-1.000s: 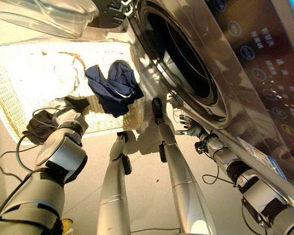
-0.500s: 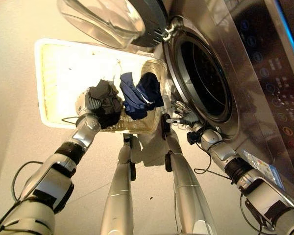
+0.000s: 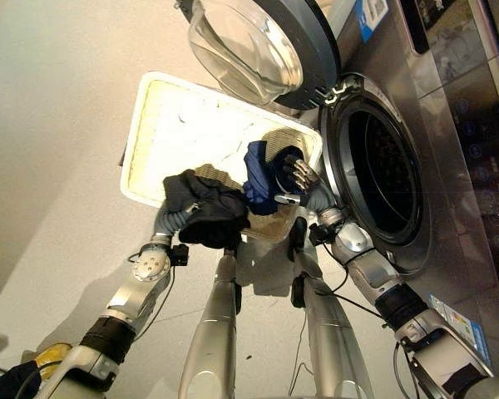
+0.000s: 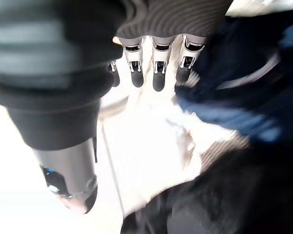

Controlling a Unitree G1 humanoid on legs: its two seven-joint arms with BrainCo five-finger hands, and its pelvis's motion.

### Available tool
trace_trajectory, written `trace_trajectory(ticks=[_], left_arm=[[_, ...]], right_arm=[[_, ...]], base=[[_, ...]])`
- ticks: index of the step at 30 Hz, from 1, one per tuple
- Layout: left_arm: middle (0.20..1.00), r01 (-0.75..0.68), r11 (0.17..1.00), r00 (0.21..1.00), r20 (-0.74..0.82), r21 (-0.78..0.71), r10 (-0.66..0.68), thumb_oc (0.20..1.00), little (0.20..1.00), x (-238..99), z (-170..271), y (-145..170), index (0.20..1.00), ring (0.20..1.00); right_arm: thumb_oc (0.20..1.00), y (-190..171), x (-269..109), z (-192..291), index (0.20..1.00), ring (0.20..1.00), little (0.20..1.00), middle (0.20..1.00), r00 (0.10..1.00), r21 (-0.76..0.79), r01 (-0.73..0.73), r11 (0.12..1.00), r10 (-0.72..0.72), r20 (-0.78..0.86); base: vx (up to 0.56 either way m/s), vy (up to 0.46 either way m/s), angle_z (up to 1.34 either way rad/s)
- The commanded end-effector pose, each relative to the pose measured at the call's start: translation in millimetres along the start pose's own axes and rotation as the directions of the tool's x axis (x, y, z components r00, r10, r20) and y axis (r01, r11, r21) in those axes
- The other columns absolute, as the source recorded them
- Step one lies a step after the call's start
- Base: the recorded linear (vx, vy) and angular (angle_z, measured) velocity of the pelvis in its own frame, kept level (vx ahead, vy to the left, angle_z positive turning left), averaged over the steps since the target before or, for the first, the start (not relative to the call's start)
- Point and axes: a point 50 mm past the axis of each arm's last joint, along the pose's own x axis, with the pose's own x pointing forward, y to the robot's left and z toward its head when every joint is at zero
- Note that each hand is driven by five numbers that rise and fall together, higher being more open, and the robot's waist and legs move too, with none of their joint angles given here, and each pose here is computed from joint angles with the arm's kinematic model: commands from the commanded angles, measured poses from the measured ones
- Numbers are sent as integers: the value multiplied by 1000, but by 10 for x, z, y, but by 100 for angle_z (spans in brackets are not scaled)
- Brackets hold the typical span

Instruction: Put the clothes into the washing machine.

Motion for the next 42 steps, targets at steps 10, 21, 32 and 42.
trace_trajectory(ticks=[10,21,32,42], left_arm=[[200,450,886,880,226,-113,-418,200,200,106,483,-501,200,200],[200,482,873,857,252,-79,-450,200,200,165,666,-499,200,200],[200,676,591,737,402,-439,-544,200,200,-59,564,-971,200,200],[200,646,625,732,588,-438,-345,200,200,-171,628,-1018,200,200]], right_arm=[[1000,468,42,18,1000,1000,1000,1000,891,-333,-452,828,433,-133],[1000,421,-62,-219,1000,1000,1000,1000,717,-266,-688,676,574,-396],[200,849,-318,-523,200,200,200,200,684,271,-583,766,642,-345],[200,1062,-532,-805,200,200,200,200,660,396,-421,816,575,-484]], base=[[0,-14,0],[-6,-30,1],[-4,12,-5],[3,13,-10]])
